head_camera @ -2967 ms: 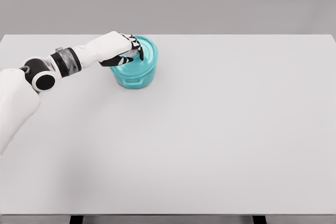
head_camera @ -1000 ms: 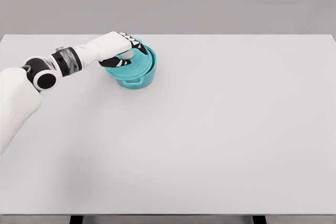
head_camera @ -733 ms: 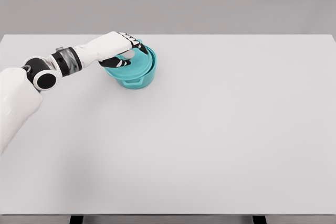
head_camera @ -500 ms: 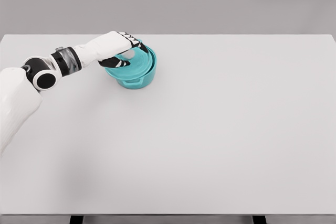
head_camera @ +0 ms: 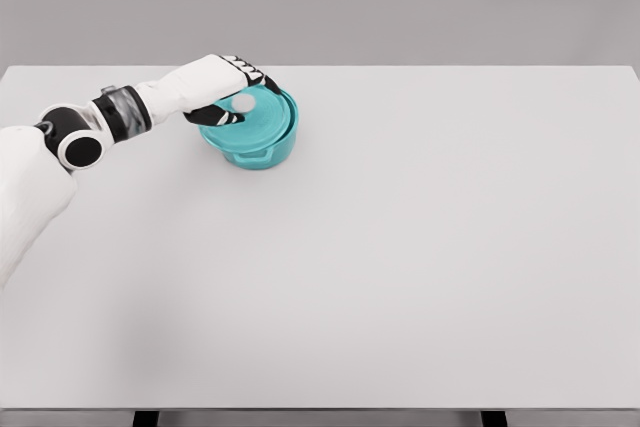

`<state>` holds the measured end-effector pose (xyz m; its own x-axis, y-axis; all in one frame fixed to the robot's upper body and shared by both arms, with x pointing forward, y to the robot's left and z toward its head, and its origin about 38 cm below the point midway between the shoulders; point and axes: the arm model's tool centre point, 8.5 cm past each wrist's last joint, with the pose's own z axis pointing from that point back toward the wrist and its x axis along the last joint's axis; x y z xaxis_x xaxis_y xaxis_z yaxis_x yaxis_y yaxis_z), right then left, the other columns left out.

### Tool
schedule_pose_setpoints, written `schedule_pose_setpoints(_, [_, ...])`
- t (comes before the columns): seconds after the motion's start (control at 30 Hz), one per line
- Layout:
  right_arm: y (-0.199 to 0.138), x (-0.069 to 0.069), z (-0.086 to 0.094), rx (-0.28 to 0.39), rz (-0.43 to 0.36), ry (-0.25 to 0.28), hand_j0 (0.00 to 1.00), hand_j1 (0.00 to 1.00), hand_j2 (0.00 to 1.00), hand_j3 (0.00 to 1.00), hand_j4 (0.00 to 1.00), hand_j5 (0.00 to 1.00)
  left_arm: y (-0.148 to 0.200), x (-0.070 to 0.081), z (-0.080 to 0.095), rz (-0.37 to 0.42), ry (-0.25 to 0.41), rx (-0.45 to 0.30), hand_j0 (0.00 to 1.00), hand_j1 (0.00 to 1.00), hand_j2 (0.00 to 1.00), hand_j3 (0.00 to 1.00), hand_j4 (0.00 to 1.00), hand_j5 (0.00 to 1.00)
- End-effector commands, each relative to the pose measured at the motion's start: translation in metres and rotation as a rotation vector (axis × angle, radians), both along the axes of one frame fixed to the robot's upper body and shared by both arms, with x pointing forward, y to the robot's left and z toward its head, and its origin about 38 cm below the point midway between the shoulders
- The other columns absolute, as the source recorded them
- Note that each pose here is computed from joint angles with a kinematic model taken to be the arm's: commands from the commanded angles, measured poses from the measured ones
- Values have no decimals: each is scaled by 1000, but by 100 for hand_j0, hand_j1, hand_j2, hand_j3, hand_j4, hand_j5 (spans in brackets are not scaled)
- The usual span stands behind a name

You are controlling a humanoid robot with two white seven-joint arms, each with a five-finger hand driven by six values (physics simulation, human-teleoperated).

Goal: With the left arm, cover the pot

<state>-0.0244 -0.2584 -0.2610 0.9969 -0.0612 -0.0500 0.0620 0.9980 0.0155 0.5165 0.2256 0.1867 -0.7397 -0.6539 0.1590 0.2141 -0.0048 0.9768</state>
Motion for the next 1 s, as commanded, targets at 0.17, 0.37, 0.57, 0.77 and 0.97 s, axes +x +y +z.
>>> schedule_pose_setpoints(0.17, [0, 0, 0, 0, 0, 0, 100, 100, 100, 100, 100, 100, 4, 0, 2, 8, -2, -7, 74, 74, 74, 74, 74, 74])
schedule_pose_setpoints(0.37, [0, 0, 0, 0, 0, 0, 100, 100, 100, 100, 100, 100, 10, 0, 2, 18, -2, 1, 74, 74, 74, 74, 74, 74])
schedule_pose_setpoints(0.57, [0, 0, 0, 1, 0, 1, 100, 100, 100, 100, 100, 100, 16, -5, 19, 1, -48, 15, 74, 74, 74, 74, 74, 74])
schedule_pose_setpoints(0.77, [0, 0, 0, 0, 0, 0, 100, 100, 100, 100, 100, 100, 40, -19, 50, -15, -109, 29, 75, 75, 75, 75, 75, 75])
schedule_pose_setpoints(0.97, [0, 0, 0, 0, 0, 0, 100, 100, 100, 100, 100, 100, 116, -59, 68, 42, -97, 97, 84, 84, 84, 84, 84, 84])
